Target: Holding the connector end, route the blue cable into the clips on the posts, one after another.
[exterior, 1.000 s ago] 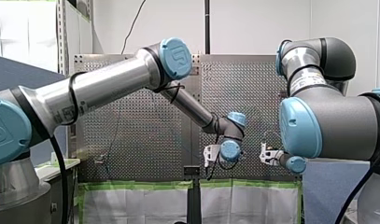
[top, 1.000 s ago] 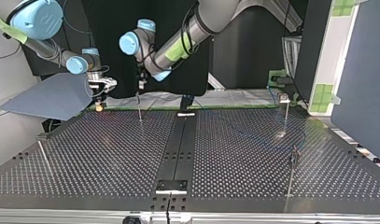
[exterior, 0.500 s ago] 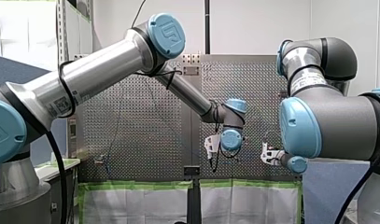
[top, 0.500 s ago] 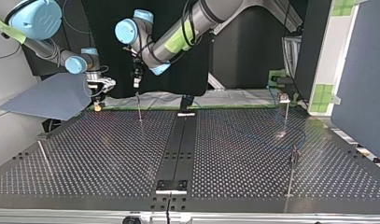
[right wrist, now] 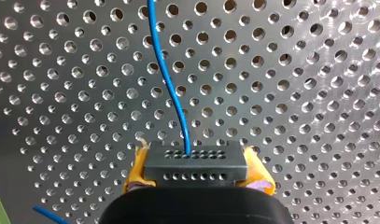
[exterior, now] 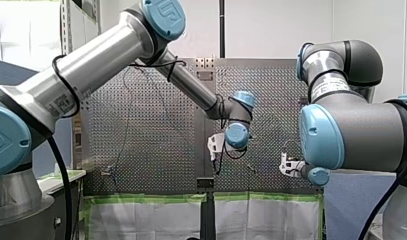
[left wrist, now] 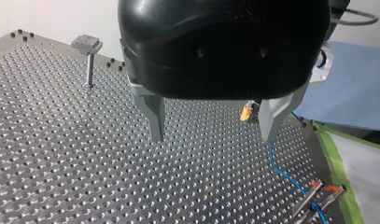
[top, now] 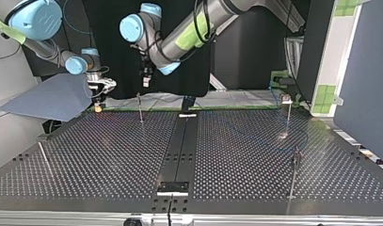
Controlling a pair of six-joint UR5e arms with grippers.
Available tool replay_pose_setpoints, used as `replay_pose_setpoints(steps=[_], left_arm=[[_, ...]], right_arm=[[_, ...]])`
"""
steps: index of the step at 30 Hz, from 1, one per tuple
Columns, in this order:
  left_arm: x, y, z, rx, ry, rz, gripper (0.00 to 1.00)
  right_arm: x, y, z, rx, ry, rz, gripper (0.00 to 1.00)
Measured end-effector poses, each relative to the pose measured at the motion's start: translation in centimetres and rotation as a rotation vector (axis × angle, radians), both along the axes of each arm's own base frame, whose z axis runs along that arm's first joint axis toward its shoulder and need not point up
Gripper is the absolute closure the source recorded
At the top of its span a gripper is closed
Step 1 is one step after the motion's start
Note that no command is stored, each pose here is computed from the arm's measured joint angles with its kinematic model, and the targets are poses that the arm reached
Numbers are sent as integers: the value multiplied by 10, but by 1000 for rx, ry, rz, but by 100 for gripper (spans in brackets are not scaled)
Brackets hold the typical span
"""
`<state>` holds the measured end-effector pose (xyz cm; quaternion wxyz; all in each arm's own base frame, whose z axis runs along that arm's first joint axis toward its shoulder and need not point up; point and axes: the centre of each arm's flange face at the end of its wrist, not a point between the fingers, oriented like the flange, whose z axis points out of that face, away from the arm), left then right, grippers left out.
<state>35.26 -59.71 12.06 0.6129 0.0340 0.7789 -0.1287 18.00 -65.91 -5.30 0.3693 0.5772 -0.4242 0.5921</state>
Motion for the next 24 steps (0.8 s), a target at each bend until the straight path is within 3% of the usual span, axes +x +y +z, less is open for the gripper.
replay_pose_setpoints(steps=[13, 24], left_arm=[[-26, 38, 39, 13, 23, 7, 0], [-38, 71, 67, -13, 15, 24, 0]], right_arm=[[1, 0, 0, 0, -7, 1, 100], [2, 0, 0, 1, -10, 3, 100]])
